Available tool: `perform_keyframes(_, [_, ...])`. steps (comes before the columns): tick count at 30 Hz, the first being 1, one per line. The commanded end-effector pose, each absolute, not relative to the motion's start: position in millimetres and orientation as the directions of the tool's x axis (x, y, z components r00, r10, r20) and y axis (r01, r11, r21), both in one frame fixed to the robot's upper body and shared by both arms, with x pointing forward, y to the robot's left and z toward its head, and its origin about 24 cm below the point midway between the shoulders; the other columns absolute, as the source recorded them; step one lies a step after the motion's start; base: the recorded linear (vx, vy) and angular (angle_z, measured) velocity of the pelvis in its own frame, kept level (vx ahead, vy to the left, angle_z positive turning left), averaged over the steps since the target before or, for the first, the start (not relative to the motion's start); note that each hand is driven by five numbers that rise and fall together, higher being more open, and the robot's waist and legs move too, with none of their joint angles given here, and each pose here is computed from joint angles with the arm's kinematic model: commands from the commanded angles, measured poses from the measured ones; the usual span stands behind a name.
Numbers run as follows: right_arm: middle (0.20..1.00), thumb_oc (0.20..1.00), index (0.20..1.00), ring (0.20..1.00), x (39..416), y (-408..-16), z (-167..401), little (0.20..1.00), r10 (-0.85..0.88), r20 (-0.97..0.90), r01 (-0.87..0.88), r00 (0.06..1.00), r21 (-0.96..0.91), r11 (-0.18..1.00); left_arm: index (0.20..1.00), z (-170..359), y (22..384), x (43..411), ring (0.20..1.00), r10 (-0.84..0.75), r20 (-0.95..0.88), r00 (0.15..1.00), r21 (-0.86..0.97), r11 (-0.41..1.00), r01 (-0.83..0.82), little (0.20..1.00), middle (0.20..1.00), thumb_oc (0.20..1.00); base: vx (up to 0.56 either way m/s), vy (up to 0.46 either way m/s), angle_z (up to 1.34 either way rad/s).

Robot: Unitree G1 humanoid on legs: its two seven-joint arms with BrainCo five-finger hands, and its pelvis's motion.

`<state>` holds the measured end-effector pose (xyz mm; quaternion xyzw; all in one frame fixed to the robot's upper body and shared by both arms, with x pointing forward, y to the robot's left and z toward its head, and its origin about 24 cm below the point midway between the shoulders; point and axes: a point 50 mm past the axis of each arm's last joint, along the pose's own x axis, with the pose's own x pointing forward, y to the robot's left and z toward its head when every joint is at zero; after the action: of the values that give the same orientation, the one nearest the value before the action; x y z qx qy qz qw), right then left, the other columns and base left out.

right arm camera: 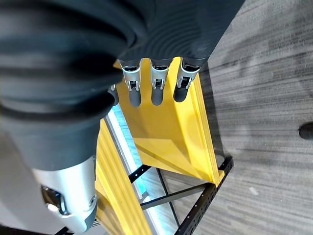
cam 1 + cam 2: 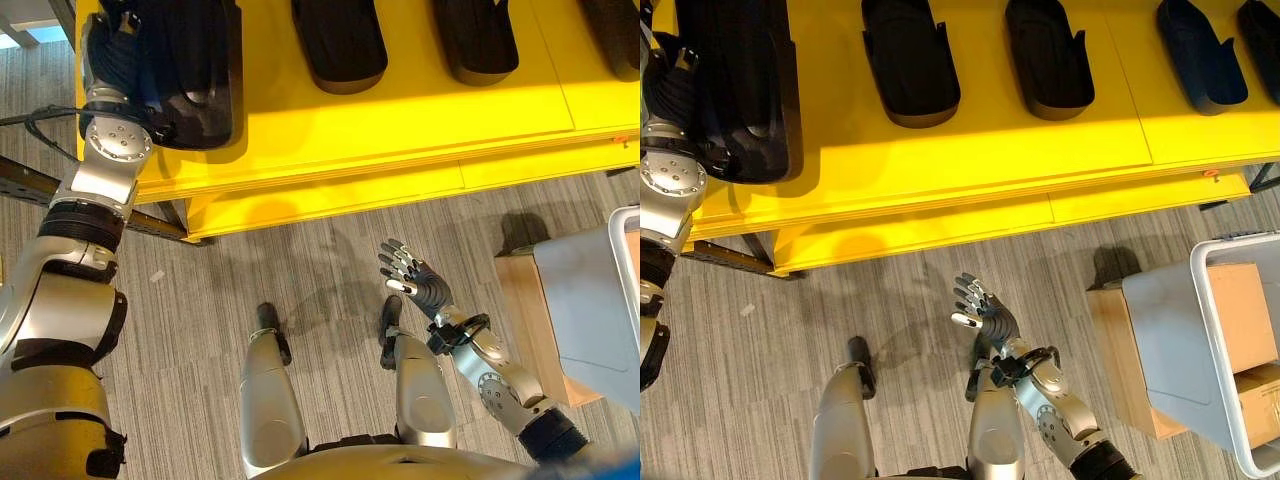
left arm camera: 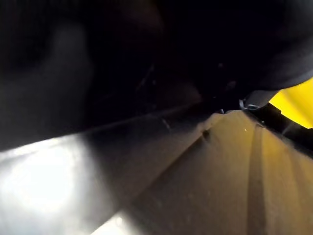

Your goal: Move parts from the plastic box to the shelf.

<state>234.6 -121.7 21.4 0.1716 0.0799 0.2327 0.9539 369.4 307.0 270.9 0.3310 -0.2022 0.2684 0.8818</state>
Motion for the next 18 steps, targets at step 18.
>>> perform_keyframes(18, [1.0,1.0,1.0,1.0,221.6,-136.5,25.1,1.0,0.449,-0.054,-0.395,0.892,0.39,0.832,0.2,329.6,327.3,365.4,0.2,0.539,0.532,0.653,0.051,0.75,-0.66,0.2,0.2,0.2,0.0,0.0,0.0])
